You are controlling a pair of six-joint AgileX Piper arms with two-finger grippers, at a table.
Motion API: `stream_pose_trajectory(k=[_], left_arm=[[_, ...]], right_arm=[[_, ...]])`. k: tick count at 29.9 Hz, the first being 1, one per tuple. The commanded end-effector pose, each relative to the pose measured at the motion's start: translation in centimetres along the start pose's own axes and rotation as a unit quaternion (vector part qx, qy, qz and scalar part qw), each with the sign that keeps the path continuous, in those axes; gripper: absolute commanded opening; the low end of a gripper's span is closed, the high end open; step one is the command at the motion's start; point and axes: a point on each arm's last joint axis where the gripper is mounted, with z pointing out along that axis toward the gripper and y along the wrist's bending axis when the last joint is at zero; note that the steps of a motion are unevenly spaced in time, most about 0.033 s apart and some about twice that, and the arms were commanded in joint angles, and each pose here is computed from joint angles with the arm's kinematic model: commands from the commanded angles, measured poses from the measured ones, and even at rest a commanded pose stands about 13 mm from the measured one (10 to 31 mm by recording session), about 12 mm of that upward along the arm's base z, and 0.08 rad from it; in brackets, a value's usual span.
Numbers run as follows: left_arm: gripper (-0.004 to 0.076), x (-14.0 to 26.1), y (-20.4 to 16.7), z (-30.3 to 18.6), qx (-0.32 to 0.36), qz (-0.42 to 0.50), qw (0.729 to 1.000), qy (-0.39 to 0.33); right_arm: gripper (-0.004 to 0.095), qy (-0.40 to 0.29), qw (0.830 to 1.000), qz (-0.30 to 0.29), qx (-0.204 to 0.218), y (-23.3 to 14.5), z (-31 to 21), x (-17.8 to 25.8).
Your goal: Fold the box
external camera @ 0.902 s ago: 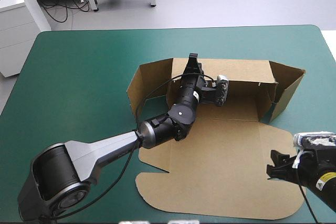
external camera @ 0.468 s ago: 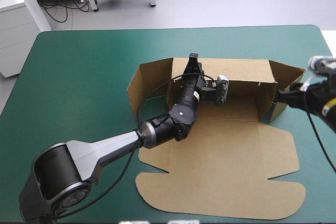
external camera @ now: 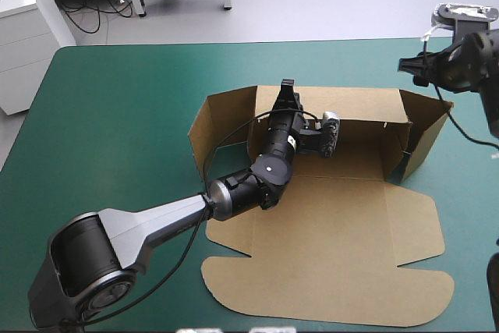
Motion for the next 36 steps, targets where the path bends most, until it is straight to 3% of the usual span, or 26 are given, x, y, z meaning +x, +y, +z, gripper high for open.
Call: stream_pose_trajectory(k=[1, 2, 4, 10, 18, 36], left_arm=[[-0.001, -0.2, 2.4, -1.2, -0.026, -0.024, 0.999, -0.012], [-0.001, -0.2, 2.4, -1.2, -0.026, -0.024, 0.999, -0.012], [-0.001, -0.2, 2.4, -1.2, -0.026, -0.025, 0.999, -0.012], [-0.001, -0.2, 2.4, -1.2, -0.026, -0.025, 0.999, -0.012], [-0.001, -0.2, 2.4, -1.2, -0.026, -0.036, 0.999, -0.012], [-0.001, -0.1, 2.3, -1.2, -0.027, -0.036, 0.999, -0.009]], right_arm=[[0.0619, -0.032, 0.998, -0.004, -0.052, -1.7, -1.3, -2.1], [0.0619, -0.035, 0.997, 0.007, -0.074, -2.0, -1.0, -2.7], [0.062, -0.034, 0.996, 0.012, -0.08, -2.8, -0.1, -3.2], [0.0619, -0.006, 0.998, 0.026, -0.055, -4.6, 4.2, -3.5], [0.062, 0.061, 0.995, -0.009, -0.084, -4.1, 8.9, -2.7], [0.062, 0.105, 0.988, -0.048, -0.098, -3.9, 7.8, 0.7]])
